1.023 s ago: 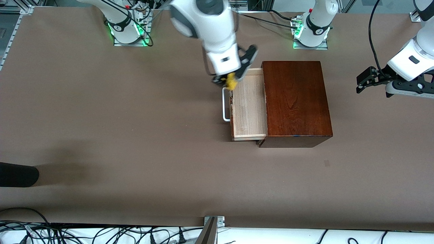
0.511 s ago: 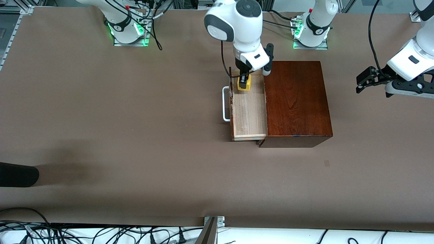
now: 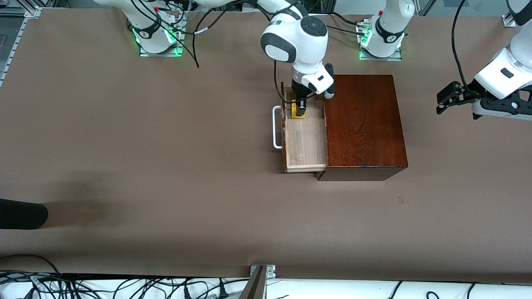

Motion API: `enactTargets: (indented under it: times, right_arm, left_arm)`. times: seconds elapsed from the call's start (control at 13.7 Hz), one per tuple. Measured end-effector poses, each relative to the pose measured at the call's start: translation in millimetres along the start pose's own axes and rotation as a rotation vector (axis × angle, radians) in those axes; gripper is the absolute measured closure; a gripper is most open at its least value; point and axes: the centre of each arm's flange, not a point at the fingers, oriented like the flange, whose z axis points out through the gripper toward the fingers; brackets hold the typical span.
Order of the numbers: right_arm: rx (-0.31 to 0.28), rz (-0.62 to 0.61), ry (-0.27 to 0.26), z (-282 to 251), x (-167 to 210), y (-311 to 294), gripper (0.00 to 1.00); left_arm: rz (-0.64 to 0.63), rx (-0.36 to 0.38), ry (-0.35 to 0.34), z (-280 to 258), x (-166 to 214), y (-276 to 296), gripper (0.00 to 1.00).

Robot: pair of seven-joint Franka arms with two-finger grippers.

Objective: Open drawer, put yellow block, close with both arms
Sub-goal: 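Carry the yellow cube with the right gripper into the open drawer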

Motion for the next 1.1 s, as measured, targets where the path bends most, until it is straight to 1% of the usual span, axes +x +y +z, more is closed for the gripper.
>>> enactTargets:
  times: [0.29, 0.8, 0.88, 0.95, 1.02, 1.1]
  right_arm:
    - [-0.012, -0.076, -0.010, 2, -7, 13, 0.44]
    - [-0.014, -0.091, -0.015, 5, -9, 16, 0.44]
    - [-0.015, -0.089, -0.016, 6, -9, 17, 0.38]
    - [-0.015, -0.085, -0.017, 7, -10, 17, 0.30]
    - [-0.017, -0.082, -0.015, 6, -10, 18, 0.19]
    - [-0.022, -0.078, -0.007, 2, -9, 21, 0.10]
  left_arm:
    - [0.001, 0.000, 0.000, 0, 0, 0, 0.00]
    - [0.016, 0.000, 0.000, 0, 0, 4, 0.00]
    - [0.017, 0.000, 0.000, 0, 0, 4, 0.00]
    - [0.021, 0.000, 0.000, 0, 0, 4, 0.00]
    - [0.035, 0.000, 0.000, 0, 0, 5, 0.00]
    - [0.069, 0.000, 0.000, 0, 0, 5, 0.00]
